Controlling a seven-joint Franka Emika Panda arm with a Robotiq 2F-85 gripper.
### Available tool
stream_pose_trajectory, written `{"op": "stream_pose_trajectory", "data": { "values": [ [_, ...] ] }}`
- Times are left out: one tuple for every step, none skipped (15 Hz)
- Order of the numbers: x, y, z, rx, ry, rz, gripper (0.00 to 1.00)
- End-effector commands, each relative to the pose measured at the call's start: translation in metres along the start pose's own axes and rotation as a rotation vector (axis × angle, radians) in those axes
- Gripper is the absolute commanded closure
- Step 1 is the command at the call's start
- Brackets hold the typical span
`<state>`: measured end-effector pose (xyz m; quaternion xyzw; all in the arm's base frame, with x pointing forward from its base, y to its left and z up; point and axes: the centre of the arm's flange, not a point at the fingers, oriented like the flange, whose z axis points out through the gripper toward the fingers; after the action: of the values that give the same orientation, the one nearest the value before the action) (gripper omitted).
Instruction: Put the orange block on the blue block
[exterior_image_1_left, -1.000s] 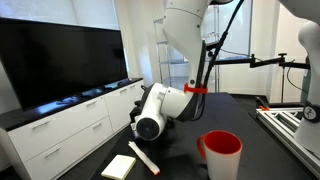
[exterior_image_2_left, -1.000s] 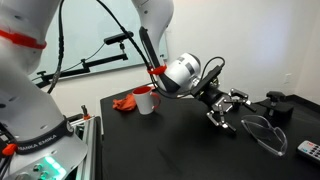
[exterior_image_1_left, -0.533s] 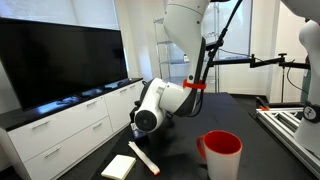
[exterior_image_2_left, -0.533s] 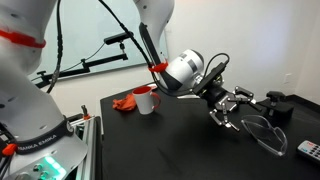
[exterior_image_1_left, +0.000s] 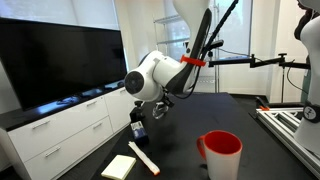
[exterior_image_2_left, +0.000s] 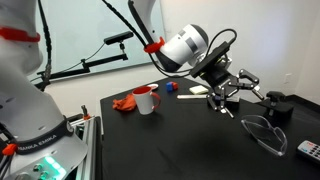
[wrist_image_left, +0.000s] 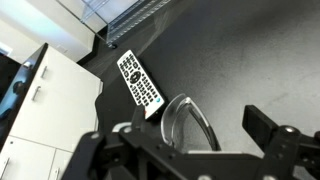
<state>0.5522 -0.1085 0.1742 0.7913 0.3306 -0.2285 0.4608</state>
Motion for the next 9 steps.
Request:
{"op": "stream_pose_trajectory", "data": {
  "values": [
    [-0.053,0.029,-0.019,0.179,0.055,0.085,0.0],
    [-0.064,0.036,-0.023,0.227,0.071,0.115,0.0],
    [-0.071,0.042,-0.028,0.264,0.082,0.142,0.0],
    [-0.076,0.045,-0.032,0.302,0.099,0.161,0.0],
    [-0.08,0.048,-0.037,0.331,0.114,0.177,0.0],
    [-0.081,0.048,-0.041,0.363,0.128,0.192,0.0],
    [-0.079,0.048,-0.046,0.399,0.143,0.205,0.0],
    [-0.076,0.046,-0.048,0.438,0.16,0.213,0.0],
    [-0.073,0.045,-0.051,0.476,0.172,0.224,0.0]
  ]
}}
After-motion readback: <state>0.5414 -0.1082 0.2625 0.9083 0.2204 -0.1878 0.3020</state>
